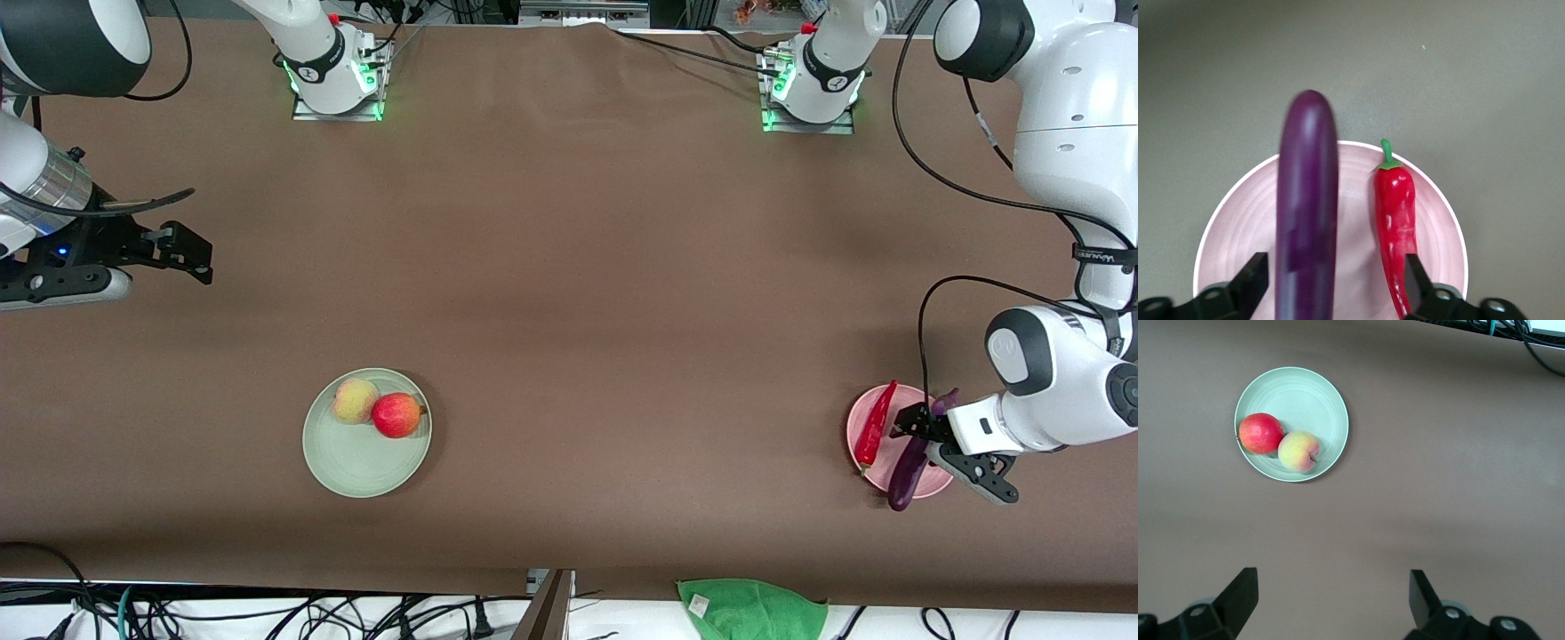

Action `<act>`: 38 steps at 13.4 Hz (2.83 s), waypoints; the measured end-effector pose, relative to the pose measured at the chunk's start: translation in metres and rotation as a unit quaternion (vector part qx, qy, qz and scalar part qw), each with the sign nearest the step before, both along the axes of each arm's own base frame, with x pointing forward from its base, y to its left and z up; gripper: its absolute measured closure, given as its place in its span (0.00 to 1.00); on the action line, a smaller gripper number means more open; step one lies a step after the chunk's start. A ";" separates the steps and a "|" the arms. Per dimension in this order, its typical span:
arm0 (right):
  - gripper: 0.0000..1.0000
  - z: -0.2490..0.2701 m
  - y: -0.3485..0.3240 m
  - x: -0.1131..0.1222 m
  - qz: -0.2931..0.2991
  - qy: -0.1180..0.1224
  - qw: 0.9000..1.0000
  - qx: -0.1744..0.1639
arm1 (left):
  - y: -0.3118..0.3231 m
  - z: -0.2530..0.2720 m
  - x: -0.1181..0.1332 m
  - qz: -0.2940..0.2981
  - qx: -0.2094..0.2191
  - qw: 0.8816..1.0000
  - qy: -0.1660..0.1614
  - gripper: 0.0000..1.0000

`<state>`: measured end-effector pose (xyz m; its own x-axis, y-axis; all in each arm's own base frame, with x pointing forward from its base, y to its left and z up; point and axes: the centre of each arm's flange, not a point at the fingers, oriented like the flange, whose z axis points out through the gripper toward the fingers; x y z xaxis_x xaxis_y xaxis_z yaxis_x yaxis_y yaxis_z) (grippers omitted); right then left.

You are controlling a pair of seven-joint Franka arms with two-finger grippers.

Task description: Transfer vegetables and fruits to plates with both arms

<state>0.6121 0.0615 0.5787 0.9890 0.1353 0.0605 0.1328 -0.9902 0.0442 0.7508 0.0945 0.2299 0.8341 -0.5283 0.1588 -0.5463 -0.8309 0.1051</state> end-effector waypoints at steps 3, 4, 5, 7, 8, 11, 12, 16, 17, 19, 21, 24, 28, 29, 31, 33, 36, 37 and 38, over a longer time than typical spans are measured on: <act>0.00 -0.002 0.000 0.001 0.000 0.001 1.000 -0.003 | -0.005 0.012 -0.001 0.026 -0.008 0.999 0.018 0.00; 0.00 -0.002 -0.001 0.001 0.000 0.001 1.000 -0.003 | -0.011 0.022 -0.002 0.043 -0.012 0.998 0.033 0.00; 0.00 -0.002 -0.001 0.001 0.000 0.001 1.000 -0.003 | -0.022 0.038 -0.003 0.060 -0.013 0.997 0.046 0.00; 0.00 -0.002 -0.001 0.001 0.000 0.001 1.000 -0.003 | -0.048 0.083 -0.010 0.095 -0.011 0.993 0.075 0.00; 0.00 -0.002 -0.001 0.001 0.000 0.001 1.000 -0.003 | -0.060 0.108 -0.015 0.112 -0.008 0.990 0.089 0.00; 0.00 -0.002 -0.001 0.001 0.000 0.001 1.000 -0.003 | -0.074 0.187 -0.038 0.150 0.021 0.982 0.110 0.00; 0.00 -0.002 -0.001 0.001 0.000 0.001 1.000 -0.003 | -0.074 0.210 -0.045 0.158 0.032 0.981 0.104 0.00; 0.00 -0.002 -0.001 0.001 0.000 0.001 1.000 -0.003 | -0.077 0.299 -0.074 0.166 0.053 0.983 0.053 0.00; 0.00 -0.002 -0.001 0.001 0.000 0.001 1.000 -0.003 | -0.079 0.318 -0.086 0.165 0.062 0.983 0.044 0.00; 0.00 -0.002 -0.001 0.001 0.000 0.001 1.000 -0.003 | -0.091 0.348 -0.115 0.175 0.079 0.981 0.042 0.00; 0.00 -0.002 -0.001 0.001 0.000 0.001 1.000 -0.003 | -0.101 0.363 -0.140 0.214 0.090 0.970 0.068 0.00; 0.00 -0.002 -0.001 0.001 0.000 0.001 1.000 -0.003 | -0.106 0.368 -0.155 0.247 0.097 0.960 0.089 0.00; 0.00 -0.002 -0.001 0.001 0.000 0.001 1.000 -0.003 | -0.110 0.374 -0.161 0.254 0.099 0.957 0.095 0.00; 0.00 -0.002 -0.001 0.001 0.000 0.001 1.000 -0.003 | -0.110 0.373 -0.161 0.254 0.100 0.957 0.096 0.00; 0.00 -0.002 -0.001 0.001 0.000 0.001 1.000 -0.003 | -0.109 0.368 -0.160 0.255 0.101 0.957 0.100 0.00; 0.00 -0.002 -0.001 0.001 0.000 0.001 1.000 -0.003 | -0.110 0.365 -0.160 0.255 0.101 0.956 0.103 0.00; 0.00 -0.002 -0.001 0.001 0.000 0.001 1.000 -0.003 | -0.111 0.365 -0.160 0.254 0.102 0.956 0.103 0.00; 0.00 -0.002 -0.001 0.001 0.000 0.001 1.000 -0.003 | -0.112 0.365 -0.160 0.253 0.102 0.957 0.103 0.00; 0.00 -0.002 -0.001 0.001 0.000 0.001 1.000 -0.003 | -0.113 0.365 -0.160 0.252 0.102 0.957 0.103 0.00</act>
